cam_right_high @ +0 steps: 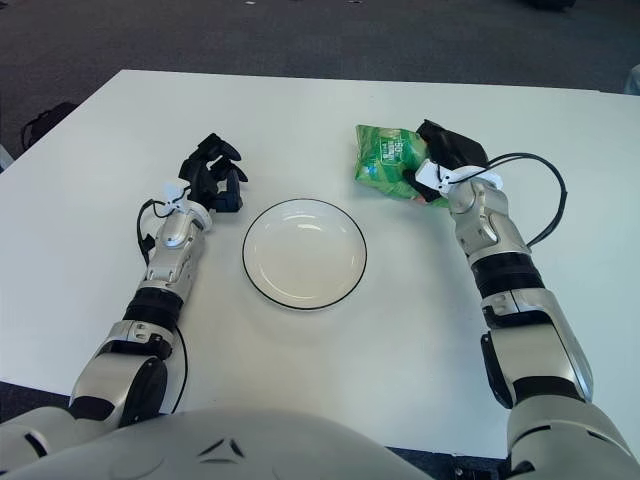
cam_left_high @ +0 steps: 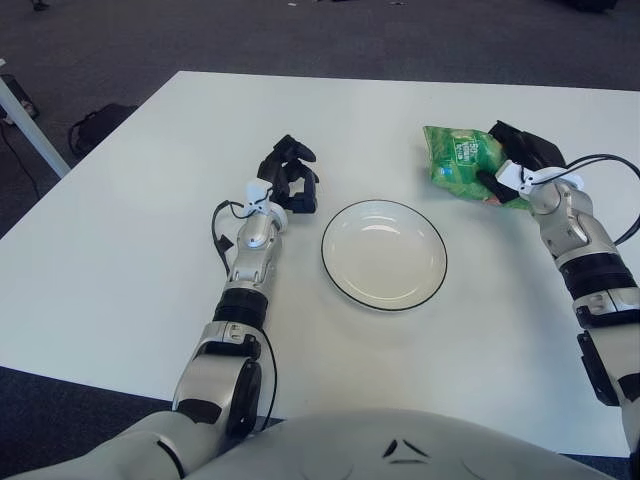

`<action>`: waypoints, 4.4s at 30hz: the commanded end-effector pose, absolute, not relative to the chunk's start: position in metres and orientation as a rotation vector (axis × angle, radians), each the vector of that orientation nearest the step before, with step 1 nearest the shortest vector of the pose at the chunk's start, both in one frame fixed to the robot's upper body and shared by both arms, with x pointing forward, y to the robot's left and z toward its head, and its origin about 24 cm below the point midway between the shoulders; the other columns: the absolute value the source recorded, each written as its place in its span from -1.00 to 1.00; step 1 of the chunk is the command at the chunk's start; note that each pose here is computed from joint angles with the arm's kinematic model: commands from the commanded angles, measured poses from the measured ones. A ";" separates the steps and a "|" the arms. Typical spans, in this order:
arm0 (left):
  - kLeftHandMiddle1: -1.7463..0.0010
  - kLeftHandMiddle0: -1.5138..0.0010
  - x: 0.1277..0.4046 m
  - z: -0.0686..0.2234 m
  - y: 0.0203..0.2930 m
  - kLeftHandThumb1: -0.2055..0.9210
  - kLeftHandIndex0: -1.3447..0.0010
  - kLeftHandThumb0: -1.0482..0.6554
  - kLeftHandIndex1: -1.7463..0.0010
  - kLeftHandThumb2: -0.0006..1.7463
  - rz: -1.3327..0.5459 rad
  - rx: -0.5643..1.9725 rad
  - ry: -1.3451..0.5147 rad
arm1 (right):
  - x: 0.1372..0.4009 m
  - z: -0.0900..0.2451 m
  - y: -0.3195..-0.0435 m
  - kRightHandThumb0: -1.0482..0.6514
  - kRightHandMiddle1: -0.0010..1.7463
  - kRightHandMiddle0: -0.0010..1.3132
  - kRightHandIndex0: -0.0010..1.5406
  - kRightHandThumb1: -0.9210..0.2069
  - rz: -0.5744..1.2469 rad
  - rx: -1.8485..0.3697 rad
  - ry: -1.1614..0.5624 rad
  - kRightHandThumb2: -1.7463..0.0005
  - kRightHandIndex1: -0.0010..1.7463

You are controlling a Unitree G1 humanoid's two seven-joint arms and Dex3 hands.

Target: Put the snack into the plate.

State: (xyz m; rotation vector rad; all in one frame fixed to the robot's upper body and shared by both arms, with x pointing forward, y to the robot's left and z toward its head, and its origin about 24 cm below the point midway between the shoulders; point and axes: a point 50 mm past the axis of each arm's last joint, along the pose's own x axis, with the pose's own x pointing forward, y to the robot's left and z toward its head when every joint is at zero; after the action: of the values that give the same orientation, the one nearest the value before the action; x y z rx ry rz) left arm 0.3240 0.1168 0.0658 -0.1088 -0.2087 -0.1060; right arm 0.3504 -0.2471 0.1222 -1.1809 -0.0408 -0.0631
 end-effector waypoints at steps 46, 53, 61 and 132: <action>-1.00 0.17 0.318 0.021 0.116 -0.37 0.09 0.22 -1.00 0.74 -0.129 -0.027 -0.022 | 0.309 0.219 -0.141 0.23 1.00 0.01 0.12 0.70 0.190 -0.973 -0.586 -0.98 1.00; -1.00 0.18 0.318 0.019 0.114 -0.36 0.09 0.22 -1.00 0.73 -0.128 -0.021 -0.008 | 0.299 0.214 -0.128 0.23 1.00 0.00 0.14 0.71 0.308 -0.970 -0.582 -0.96 0.96; -1.00 0.14 0.319 0.016 0.113 -0.43 0.05 0.22 -1.00 0.78 -0.127 -0.020 0.010 | 0.296 0.202 -0.117 0.23 1.00 0.05 0.21 0.78 0.510 -1.061 -0.577 -1.00 0.91; -1.00 0.13 0.319 0.014 0.112 -0.45 0.03 0.22 -1.00 0.79 -0.097 -0.033 0.038 | 0.294 0.216 -0.125 -0.80 -0.70 -1.00 -1.00 -0.26 1.157 -1.158 -0.300 0.29 -1.00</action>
State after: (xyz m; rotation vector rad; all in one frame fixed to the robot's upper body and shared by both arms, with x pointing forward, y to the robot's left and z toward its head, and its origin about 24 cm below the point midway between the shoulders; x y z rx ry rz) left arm 0.3351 0.1062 0.0523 -0.0255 -0.1205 -0.1171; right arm 0.2942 -0.1227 0.2098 -1.1837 -0.2995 1.1671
